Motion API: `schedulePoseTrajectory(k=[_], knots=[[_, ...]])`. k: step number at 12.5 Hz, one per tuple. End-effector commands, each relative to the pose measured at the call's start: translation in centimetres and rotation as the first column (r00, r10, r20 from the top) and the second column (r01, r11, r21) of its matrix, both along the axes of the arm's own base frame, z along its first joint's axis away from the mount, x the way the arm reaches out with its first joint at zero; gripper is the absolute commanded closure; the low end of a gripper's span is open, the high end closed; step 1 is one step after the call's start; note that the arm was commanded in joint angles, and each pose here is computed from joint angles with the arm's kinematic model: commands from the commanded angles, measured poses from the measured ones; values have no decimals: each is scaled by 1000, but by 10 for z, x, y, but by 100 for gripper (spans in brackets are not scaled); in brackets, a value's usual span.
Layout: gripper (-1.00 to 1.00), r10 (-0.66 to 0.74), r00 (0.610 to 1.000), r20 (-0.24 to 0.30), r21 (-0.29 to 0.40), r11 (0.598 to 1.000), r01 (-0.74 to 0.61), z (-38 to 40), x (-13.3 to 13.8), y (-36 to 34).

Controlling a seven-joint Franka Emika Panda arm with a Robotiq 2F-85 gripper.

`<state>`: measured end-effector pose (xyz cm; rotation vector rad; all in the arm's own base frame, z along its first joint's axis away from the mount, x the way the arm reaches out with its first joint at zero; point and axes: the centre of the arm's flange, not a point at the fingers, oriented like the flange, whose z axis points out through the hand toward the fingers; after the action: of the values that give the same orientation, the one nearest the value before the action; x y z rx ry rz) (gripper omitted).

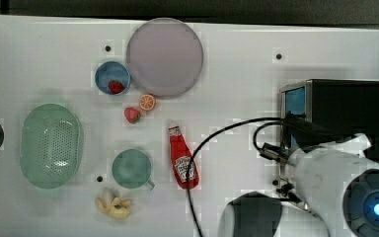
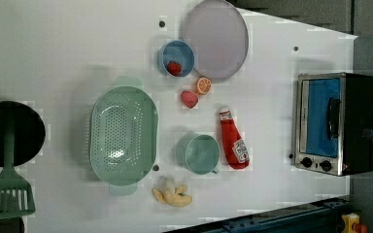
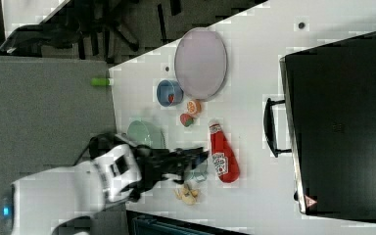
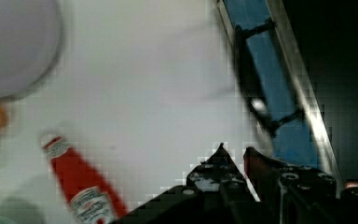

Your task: Flap open oven.

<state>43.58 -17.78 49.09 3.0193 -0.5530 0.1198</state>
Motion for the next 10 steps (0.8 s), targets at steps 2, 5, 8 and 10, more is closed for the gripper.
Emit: schedulePoseTrajectory(k=[2,5,8,10], knots=[[65,123,992,-13,-24,992,-124,-40,4,-42],[65,166,986,-13,-57,984,-167,-72,15,-64],[65,261,965,-23,-96,960,-263,-103,26,-76],[65,261,964,-47,-95,960,-264,-127,30,-79]])
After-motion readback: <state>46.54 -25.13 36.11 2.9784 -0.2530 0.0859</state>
